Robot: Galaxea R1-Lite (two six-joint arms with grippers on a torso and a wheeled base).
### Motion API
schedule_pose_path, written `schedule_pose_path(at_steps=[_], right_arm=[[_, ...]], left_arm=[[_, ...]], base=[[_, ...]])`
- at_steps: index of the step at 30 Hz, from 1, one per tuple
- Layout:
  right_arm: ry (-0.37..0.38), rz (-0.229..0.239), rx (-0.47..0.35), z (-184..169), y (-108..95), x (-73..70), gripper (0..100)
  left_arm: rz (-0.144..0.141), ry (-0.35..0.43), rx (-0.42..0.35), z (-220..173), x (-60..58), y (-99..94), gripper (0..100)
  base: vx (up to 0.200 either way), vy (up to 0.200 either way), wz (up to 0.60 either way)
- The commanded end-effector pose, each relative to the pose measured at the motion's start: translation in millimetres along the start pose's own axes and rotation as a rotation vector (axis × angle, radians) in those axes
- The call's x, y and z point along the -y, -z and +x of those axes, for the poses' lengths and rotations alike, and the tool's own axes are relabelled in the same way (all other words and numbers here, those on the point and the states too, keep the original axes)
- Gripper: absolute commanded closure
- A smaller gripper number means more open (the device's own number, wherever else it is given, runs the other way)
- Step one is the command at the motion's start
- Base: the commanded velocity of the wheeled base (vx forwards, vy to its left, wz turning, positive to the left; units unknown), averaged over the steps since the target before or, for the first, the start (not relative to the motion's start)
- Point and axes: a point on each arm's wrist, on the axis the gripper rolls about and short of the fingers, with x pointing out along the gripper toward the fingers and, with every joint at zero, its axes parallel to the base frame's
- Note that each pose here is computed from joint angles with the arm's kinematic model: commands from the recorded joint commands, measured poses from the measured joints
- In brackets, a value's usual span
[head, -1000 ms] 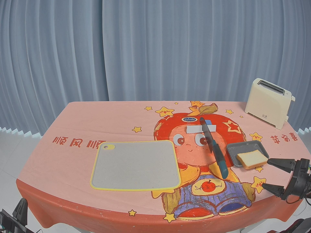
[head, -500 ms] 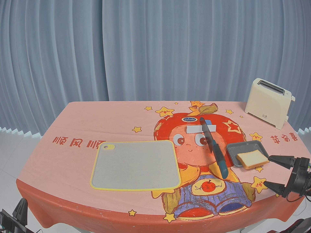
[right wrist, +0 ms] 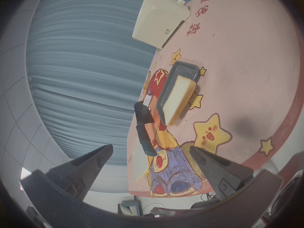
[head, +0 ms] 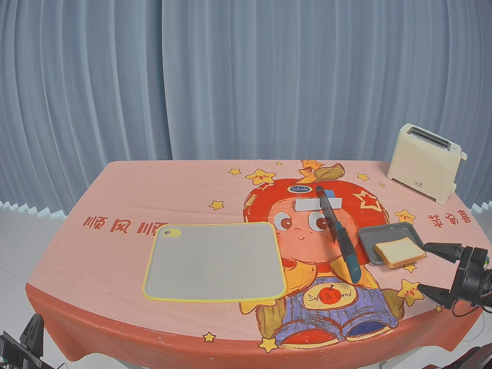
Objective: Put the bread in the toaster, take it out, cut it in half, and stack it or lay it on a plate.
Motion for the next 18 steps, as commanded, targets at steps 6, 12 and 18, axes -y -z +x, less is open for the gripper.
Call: schedule_pose_path(at_steps=[6,12,18], right_arm=[[0.033,0.039,0.005,9.4,-6.0,7.1,0],[0.047,0.048,-0.003,11.8,-6.8,8.8,0],[0.067,0.060,-0.011,16.2,-9.1,10.6,0]], left_arm=[[-0.001,0.000,-0.001,0.1,0.0,5.3,100],[-0.001,0.000,-0.001,0.1,0.0,5.3,100],[0.001,0.000,-0.001,0.1,0.0,5.3,100]], base=[[0.000,0.000,0.00],[0.000,0.000,0.00],[0.000,0.000,0.00]])
